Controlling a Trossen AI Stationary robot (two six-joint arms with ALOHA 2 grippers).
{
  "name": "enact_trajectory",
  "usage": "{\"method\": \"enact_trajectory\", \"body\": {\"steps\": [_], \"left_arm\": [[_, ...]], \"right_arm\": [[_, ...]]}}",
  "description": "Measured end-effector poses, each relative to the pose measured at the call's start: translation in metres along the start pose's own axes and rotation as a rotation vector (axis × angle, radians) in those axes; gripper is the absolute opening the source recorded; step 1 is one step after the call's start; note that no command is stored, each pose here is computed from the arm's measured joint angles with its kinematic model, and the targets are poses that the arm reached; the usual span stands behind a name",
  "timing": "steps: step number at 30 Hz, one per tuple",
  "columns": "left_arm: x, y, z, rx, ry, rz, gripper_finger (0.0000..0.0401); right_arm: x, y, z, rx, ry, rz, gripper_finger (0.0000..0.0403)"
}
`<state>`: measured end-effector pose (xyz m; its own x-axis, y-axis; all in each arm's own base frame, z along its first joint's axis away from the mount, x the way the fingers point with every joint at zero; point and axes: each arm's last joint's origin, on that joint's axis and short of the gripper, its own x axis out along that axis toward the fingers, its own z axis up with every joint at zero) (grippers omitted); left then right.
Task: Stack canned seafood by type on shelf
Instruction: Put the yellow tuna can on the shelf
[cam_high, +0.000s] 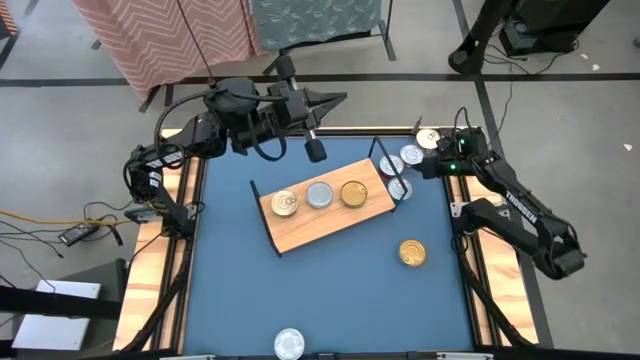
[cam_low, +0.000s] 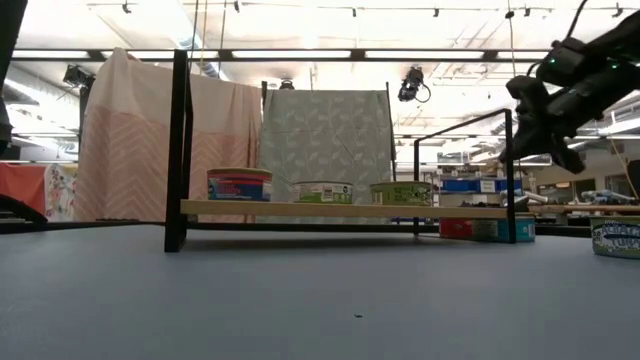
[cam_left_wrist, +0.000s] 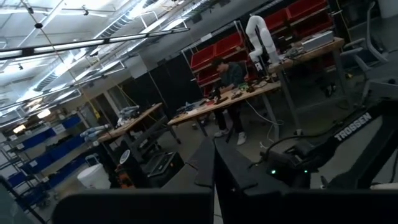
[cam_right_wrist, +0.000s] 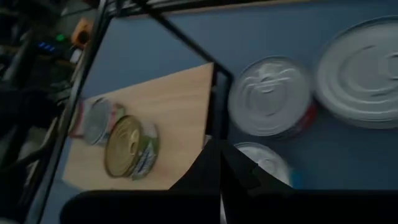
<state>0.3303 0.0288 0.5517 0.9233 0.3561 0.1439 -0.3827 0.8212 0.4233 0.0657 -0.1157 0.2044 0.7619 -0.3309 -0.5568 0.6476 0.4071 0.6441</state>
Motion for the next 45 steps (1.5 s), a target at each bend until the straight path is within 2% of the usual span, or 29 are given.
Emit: {"method": "enact_trajectory", "body": {"steps": [5, 10, 18, 24, 31, 37, 42, 45], "left_arm": [[0.000, 0.001, 0.000, -0.001, 0.011, 0.019, 0.0006], [0.000, 0.001, 0.000, -0.001, 0.012, 0.022, 0.0006], [0.000, 0.000, -0.001, 0.001, 0.018, 0.019, 0.0006], [0.000, 0.000, -0.003, 0.007, 0.034, 0.011, 0.0006], [0.000, -0.001, -0.003, 0.008, 0.037, 0.010, 0.0006], [0.000, -0.001, -0.003, 0.008, 0.038, 0.010, 0.0006], [0.000, -0.001, -0.004, 0.010, 0.044, 0.006, 0.0006], [0.000, -0.001, -0.004, 0.011, 0.045, 0.006, 0.0006]], "right_arm": [[-0.007, 0.002, -0.009, 0.023, -0.015, -0.080, 0.0003], [-0.008, 0.007, -0.023, 0.020, 0.034, -0.183, 0.0002], [-0.005, 0.026, -0.030, 0.037, 0.045, -0.176, 0.0002], [0.000, 0.028, -0.040, 0.018, 0.096, -0.318, 0.0002], [0.015, 0.027, -0.048, 0.003, 0.195, -0.366, 0.0002], [0.025, 0.032, -0.048, -0.035, 0.214, -0.349, 0.0002], [0.021, 0.027, -0.054, -0.080, 0.275, -0.414, 0.0002], [0.018, 0.024, -0.057, -0.067, 0.331, -0.419, 0.0002]]}}
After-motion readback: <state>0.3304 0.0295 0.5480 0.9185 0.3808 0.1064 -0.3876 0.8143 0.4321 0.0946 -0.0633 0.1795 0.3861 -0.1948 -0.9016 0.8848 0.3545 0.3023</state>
